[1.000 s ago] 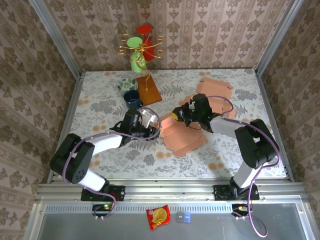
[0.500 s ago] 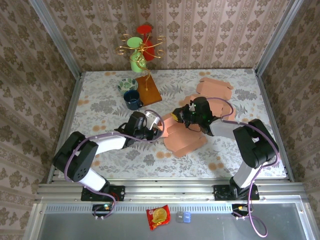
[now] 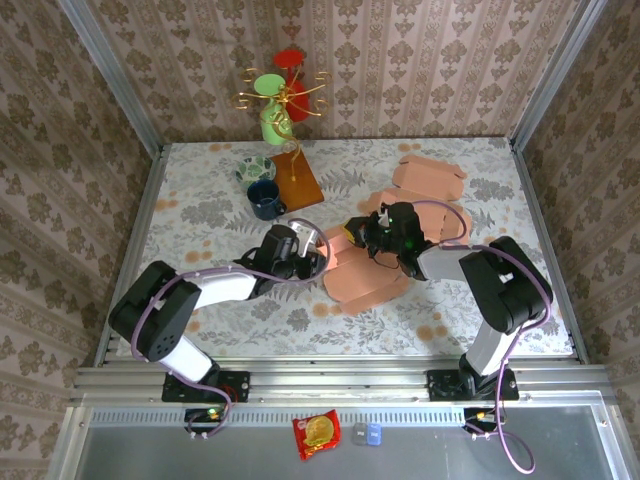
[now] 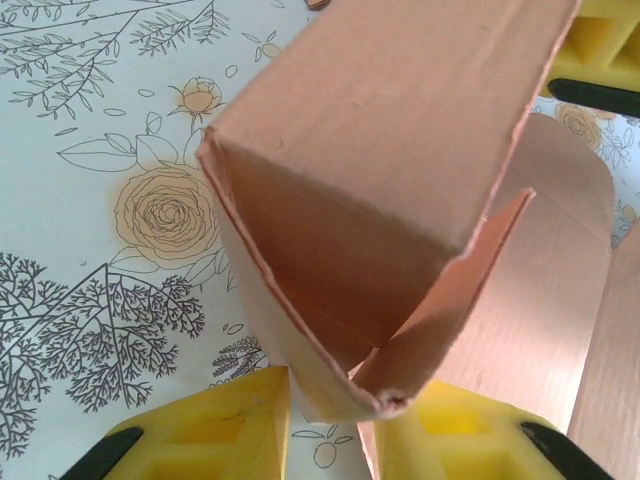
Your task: Fold the paper box
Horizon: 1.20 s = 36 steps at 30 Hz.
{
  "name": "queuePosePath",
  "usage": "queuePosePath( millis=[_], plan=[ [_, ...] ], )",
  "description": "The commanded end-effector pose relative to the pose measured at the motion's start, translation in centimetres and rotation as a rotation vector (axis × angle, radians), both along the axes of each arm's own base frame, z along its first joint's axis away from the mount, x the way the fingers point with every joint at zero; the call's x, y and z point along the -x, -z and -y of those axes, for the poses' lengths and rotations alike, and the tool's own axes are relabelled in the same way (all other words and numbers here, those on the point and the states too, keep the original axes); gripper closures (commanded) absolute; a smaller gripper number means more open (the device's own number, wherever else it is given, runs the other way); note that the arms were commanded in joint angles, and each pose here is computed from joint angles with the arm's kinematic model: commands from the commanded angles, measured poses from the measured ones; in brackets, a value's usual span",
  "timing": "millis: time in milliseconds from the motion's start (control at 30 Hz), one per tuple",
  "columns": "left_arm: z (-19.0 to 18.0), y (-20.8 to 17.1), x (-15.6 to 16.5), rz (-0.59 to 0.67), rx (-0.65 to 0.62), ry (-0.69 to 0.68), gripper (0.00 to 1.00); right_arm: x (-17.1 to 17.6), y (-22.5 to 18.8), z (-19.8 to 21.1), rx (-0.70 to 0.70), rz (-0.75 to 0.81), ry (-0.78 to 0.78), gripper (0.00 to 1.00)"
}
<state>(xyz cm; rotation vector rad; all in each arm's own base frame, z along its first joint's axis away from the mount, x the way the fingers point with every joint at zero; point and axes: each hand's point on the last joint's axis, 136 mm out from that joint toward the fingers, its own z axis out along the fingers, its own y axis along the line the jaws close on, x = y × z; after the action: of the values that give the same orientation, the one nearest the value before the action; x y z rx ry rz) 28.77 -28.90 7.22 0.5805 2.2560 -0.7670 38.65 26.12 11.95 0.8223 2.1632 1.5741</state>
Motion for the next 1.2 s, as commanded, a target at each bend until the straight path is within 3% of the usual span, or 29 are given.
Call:
queuePosePath(
  millis=[0, 1167],
  plan=[
    [-0.3, -0.1, -1.2, 0.017, 0.005, -0.082, 0.72, 0.6, 1.7, -0.1, 0.021, -0.022, 0.002, 1.00],
    [1.8, 0.1, -2.2, -0.008, 0.003, -0.177, 0.79, 1.5, 4.9, -0.7, 0.028, -0.008, 0.028, 1.00]
  ],
)
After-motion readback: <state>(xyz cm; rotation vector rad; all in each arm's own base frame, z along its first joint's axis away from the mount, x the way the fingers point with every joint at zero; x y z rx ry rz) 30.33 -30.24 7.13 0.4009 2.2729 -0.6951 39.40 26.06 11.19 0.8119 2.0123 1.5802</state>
